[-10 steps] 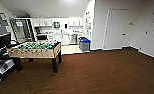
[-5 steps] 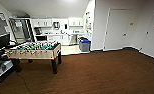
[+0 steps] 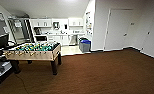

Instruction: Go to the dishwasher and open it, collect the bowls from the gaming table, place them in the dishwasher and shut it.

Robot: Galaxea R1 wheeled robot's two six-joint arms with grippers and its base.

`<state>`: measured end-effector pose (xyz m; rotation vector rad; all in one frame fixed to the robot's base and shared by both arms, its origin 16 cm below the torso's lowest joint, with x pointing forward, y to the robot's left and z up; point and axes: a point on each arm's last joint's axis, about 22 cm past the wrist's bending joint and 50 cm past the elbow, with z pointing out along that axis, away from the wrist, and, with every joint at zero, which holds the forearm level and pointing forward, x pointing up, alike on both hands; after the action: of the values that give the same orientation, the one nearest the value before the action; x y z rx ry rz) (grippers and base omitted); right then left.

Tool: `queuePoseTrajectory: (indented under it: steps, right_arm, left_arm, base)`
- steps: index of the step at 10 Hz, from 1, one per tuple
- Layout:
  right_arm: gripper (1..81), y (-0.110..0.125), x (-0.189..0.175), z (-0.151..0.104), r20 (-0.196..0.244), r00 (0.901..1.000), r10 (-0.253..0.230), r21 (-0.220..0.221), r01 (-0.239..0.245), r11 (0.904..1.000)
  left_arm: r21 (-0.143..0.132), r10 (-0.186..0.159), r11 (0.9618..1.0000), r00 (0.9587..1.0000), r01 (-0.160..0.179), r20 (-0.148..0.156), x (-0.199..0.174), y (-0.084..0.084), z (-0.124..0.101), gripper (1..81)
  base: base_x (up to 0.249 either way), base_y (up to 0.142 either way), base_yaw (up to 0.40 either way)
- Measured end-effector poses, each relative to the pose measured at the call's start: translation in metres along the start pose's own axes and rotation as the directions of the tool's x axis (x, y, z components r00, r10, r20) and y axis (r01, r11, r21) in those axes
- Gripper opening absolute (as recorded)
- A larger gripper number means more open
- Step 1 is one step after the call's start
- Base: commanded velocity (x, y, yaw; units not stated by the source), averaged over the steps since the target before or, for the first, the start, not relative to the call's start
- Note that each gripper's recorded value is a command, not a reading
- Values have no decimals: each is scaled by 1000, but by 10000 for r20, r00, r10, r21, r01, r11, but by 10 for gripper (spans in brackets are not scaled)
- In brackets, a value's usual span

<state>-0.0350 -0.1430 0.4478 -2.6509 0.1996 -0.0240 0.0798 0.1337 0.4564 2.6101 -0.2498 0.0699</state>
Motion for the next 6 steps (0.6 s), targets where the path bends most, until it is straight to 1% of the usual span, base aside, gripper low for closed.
queuePoseTrajectory:
  steps: [1,4,6]
  right_arm:
    - [811,3,0,0,-5,10000,3,-72,-3,10000]
    - [811,-7,0,5,-8,10000,-1,-3,1,10000]
    - [811,-2,1,4,-5,10000,-2,-80,1,10000]
  left_arm:
    - [-5,1,10000,10000,-1,-17,1,0,0,811]
    - [6,-2,10000,10000,2,4,0,-1,0,811]
    - [24,-4,10000,10000,4,3,0,-2,-1,811]
  base:
    - [132,0,0]
    - [132,0,0]
    - [132,0,0]
